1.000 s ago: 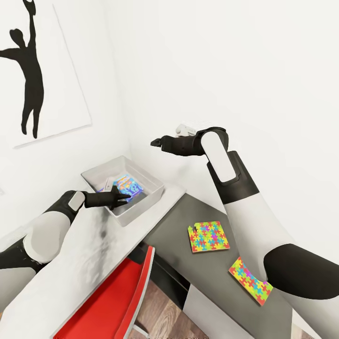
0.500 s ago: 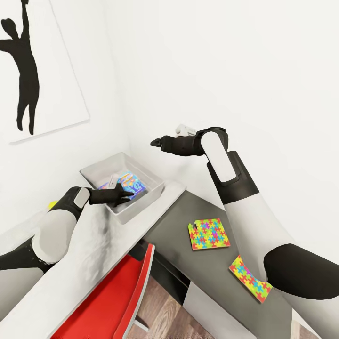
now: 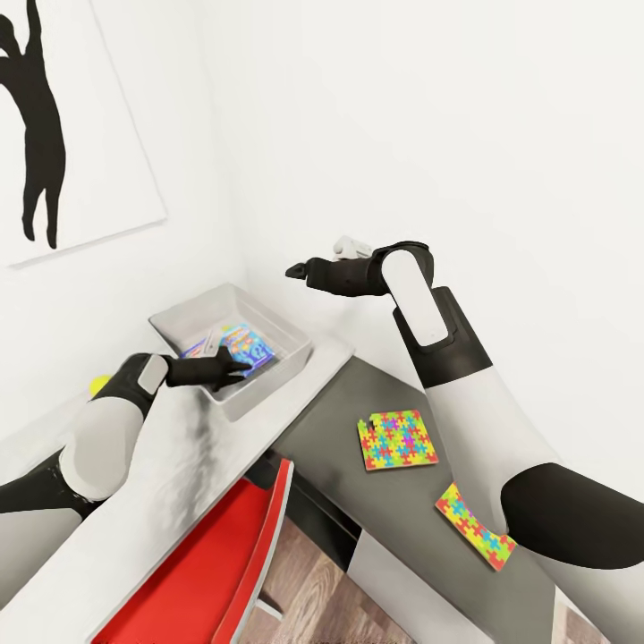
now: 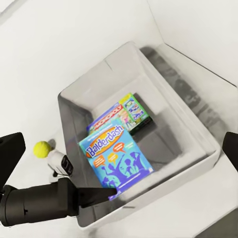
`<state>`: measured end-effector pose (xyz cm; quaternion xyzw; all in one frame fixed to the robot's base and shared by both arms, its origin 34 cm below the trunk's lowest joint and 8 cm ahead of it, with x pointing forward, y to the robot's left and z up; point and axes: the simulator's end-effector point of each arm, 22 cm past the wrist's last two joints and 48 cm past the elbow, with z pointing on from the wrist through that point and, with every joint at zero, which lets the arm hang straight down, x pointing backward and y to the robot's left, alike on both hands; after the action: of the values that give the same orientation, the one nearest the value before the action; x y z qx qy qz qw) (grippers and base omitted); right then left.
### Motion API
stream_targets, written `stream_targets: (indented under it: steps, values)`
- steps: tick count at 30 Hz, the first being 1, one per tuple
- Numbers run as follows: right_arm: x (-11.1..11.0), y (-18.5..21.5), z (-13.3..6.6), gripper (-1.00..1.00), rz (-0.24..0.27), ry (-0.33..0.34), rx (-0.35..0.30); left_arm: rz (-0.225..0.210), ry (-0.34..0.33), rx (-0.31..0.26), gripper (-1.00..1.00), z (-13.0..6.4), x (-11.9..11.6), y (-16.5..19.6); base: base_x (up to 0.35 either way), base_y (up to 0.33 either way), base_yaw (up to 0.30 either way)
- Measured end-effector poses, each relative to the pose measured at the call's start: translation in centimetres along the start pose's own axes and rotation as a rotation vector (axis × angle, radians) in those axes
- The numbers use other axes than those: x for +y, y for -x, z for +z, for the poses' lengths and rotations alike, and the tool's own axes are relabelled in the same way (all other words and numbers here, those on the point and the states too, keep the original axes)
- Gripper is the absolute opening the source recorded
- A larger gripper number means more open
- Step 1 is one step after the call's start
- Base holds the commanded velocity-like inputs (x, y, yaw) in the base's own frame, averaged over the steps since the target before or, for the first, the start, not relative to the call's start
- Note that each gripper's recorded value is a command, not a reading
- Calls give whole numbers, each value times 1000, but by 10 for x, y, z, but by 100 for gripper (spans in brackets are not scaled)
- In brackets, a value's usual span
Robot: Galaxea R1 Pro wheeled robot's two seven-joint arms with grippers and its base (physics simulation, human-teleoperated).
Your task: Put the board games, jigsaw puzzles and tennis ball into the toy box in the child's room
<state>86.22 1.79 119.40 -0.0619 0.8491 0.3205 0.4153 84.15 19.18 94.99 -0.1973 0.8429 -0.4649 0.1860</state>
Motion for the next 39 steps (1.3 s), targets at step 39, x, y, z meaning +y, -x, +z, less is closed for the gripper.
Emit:
stream_targets:
  steps: [39]
  values:
    - [-27, -27, 28, 100, 35, -11, 49, -6, 29, -21, -100, 10, 29, 12, 0, 0, 0]
